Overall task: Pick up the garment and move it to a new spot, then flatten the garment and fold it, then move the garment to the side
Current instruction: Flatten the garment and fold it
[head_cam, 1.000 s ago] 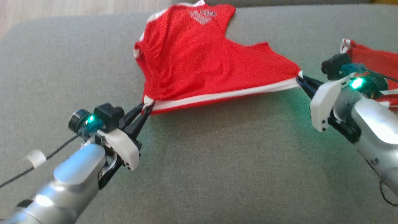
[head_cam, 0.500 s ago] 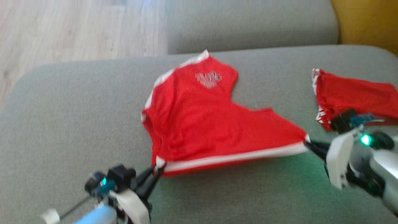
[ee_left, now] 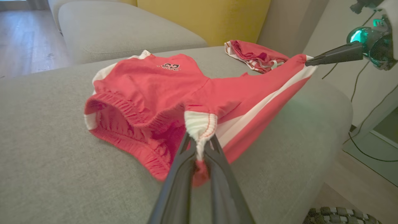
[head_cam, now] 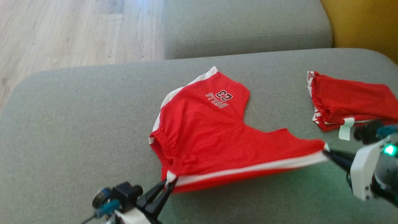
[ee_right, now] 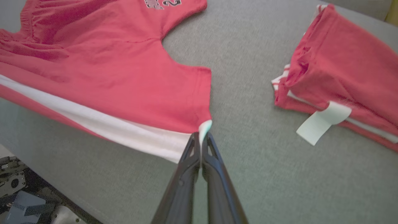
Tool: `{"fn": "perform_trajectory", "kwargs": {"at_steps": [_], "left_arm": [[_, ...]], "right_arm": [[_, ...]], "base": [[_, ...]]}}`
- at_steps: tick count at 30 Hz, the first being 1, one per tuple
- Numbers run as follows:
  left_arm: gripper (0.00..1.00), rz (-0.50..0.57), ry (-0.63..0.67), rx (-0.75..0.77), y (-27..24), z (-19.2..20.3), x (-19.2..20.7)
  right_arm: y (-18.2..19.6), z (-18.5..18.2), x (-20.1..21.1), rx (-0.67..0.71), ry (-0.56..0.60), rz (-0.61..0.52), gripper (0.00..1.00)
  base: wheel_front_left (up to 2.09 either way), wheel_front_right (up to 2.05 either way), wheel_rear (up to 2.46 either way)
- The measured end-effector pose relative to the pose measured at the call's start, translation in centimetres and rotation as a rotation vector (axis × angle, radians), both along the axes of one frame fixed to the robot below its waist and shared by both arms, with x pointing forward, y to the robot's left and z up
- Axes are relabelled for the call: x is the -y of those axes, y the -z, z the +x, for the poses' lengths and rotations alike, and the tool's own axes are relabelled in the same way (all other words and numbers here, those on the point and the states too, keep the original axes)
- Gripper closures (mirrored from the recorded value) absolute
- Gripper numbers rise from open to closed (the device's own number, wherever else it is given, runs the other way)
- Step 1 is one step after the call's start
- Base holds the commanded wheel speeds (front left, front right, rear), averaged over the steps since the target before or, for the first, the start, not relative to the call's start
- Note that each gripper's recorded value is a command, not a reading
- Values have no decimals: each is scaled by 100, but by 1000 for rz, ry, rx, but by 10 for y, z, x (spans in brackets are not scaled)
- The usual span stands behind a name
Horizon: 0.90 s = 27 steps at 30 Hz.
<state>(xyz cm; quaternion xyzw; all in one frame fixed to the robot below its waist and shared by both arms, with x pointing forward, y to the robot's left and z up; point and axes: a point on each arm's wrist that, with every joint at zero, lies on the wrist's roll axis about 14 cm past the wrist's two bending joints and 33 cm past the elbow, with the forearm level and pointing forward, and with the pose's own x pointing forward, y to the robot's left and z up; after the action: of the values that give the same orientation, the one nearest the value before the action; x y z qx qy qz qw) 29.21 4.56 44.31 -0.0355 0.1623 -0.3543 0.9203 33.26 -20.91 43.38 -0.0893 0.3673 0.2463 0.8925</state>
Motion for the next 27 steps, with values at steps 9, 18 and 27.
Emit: {"fn": "perform_trajectory", "kwargs": {"at_steps": [9, 18, 27], "left_arm": [[100, -26, -89, 94, -34, 57, -16], [100, -30, -185, 71, -28, 109, -42], [100, 7, -274, 11, -4, 135, -73]], "right_arm": [[-51, 87, -28, 205, -51, -5, 100], [-70, 175, -74, 281, -115, -11, 100], [-42, 227, -125, 238, -219, -63, 100]], "base": [[0, 0, 0], [0, 0, 0], [0, 0, 0]]}}
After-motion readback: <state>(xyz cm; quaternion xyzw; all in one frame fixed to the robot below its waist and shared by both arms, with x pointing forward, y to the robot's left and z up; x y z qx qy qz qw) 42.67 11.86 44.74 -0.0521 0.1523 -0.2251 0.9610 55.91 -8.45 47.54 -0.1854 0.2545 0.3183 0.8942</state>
